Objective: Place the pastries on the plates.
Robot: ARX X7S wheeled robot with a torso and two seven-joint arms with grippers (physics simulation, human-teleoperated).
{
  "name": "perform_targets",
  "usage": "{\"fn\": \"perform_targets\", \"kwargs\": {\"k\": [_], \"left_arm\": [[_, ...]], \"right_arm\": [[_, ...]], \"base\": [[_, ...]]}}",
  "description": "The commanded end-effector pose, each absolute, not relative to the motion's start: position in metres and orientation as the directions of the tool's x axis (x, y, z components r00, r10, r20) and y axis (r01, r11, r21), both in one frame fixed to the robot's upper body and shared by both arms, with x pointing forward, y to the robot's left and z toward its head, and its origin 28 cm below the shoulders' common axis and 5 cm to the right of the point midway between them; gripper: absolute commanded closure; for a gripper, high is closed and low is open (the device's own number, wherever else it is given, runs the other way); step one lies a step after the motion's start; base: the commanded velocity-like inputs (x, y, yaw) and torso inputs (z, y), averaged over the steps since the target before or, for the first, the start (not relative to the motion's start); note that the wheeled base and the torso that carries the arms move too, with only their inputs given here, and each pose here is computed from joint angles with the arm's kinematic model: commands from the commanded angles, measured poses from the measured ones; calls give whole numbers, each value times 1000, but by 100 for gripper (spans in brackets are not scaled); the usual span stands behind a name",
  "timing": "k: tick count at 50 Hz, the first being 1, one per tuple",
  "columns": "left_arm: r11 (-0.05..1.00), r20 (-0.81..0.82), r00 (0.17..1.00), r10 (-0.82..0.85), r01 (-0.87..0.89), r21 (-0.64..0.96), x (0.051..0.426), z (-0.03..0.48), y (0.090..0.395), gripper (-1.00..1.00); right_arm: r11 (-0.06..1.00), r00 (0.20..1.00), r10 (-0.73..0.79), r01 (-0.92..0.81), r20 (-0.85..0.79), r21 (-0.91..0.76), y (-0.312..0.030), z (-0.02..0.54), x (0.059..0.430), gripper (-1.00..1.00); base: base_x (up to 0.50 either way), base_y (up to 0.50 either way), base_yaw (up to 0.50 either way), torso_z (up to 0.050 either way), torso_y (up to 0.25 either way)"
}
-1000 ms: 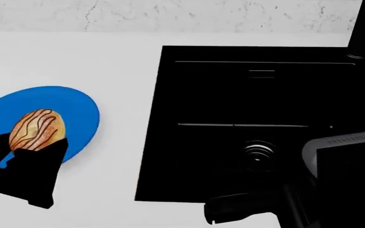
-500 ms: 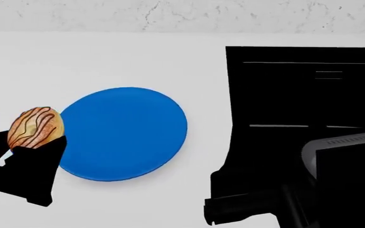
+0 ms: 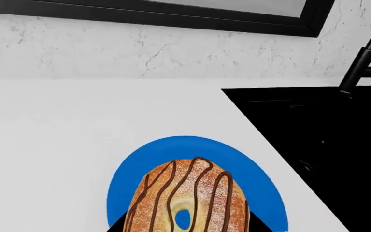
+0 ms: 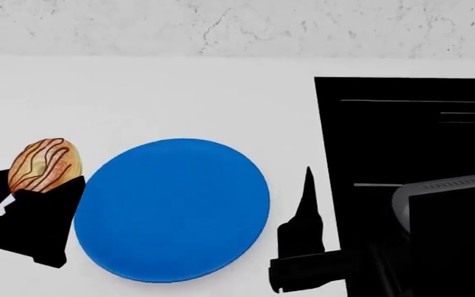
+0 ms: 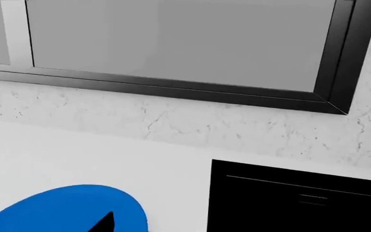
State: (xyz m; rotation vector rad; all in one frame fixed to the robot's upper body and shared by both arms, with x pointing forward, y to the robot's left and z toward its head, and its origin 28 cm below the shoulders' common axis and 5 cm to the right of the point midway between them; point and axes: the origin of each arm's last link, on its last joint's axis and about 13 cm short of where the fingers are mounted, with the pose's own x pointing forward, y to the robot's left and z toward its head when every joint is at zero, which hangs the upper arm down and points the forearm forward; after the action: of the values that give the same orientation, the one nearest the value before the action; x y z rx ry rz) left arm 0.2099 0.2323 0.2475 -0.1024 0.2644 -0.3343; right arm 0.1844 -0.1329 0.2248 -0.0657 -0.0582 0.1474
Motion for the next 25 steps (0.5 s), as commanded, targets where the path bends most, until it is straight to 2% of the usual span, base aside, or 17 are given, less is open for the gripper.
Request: {"fn": "perform_targets", "kwargs": {"k": [1,5,13,25], "left_arm": [[937,-238,910,-340,308,-162,209,248,231,100],[937,-242,908,-341,308,-164,210,248,231,100],[931,-271,891,-364,336,-144,218,245,225,100],[899,-356,829,-431,426,-96,272,238,200,100]], "right_arm": [[988,988,143,-140,51,-70,-133,225,184,-100],[989,991,128,-125,43,-76,-134,224,186,-100],[991,992,118,-114,46,-75,-133,224,186,-100],[993,993,107,-104,43,-58,-133,222,188,-100]], "base": [[500,1,0,0,0],[472,1,0,0,3],[0,0,0,0,1],[0,0,0,0,0]]}}
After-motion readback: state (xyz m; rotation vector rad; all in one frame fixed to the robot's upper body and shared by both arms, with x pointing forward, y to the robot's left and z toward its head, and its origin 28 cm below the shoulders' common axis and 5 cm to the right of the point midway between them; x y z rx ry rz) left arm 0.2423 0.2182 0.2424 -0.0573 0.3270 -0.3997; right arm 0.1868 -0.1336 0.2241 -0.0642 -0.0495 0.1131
